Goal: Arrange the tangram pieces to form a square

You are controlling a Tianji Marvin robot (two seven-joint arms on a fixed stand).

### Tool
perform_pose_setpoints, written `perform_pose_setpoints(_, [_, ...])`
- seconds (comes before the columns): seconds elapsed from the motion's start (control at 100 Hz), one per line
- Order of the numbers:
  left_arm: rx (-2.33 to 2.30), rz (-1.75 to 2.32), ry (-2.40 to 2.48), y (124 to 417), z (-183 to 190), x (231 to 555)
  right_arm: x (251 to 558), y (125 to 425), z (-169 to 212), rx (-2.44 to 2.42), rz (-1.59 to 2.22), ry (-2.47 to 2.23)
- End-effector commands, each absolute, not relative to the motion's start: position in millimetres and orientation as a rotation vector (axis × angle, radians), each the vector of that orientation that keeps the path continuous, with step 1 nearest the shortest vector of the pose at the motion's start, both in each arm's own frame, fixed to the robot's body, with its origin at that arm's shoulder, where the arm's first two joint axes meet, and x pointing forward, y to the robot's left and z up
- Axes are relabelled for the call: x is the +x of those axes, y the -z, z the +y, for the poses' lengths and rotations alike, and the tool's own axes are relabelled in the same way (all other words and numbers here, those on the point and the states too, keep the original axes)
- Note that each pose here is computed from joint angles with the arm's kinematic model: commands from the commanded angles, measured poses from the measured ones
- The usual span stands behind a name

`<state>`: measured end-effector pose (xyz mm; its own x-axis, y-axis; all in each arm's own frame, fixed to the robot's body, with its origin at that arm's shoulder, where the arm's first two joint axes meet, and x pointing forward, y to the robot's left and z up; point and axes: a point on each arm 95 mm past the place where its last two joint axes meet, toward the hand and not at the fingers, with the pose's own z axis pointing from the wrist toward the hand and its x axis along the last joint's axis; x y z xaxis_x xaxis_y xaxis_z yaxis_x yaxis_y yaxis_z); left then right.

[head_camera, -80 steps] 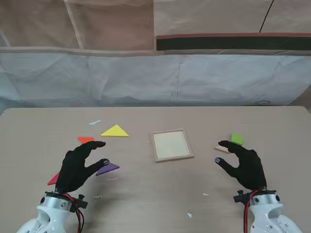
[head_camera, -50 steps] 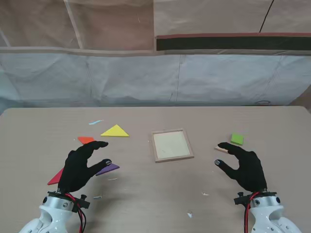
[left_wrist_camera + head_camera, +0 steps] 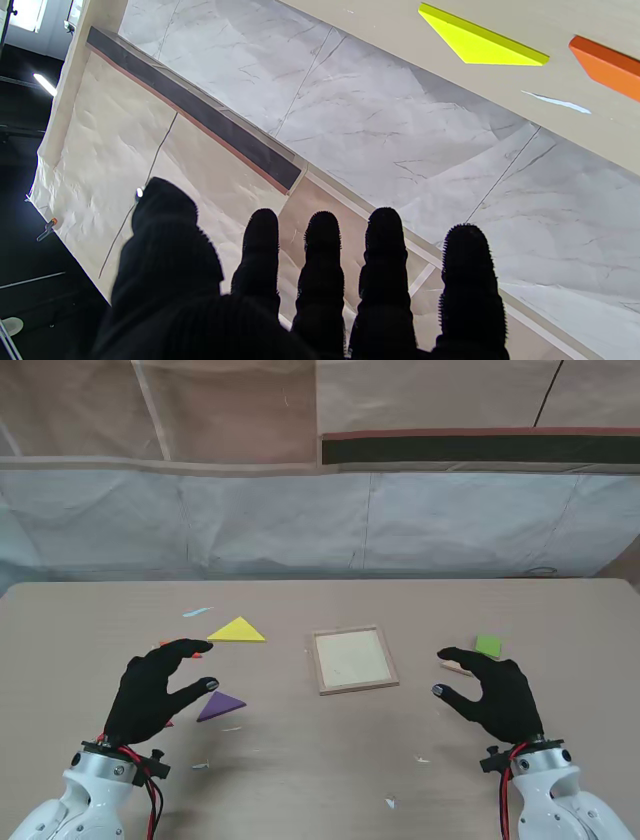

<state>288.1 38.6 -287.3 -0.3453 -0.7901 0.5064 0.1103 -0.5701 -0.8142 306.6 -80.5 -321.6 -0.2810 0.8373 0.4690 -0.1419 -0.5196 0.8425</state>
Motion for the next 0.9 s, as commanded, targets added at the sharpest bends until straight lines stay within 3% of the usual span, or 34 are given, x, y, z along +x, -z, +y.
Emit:
perform_pose_setpoints(0.0, [-1.275, 0.933, 1.969, 280.5, 39.4, 292.0, 317.5, 308.9, -73.5, 1.242, 0.943, -1.890])
perform_pose_setpoints(0.4, [-1.244, 0.926, 1.987, 277.5, 40.5, 294.5, 391.0, 290.3, -22.2, 1.043, 1.281, -1.834])
perform_pose_setpoints(0.89, [-1.280, 0.949, 1.990, 283.2, 32.8, 299.1, 476.4, 314.2, 36.1, 0.999, 1.687, -1.604])
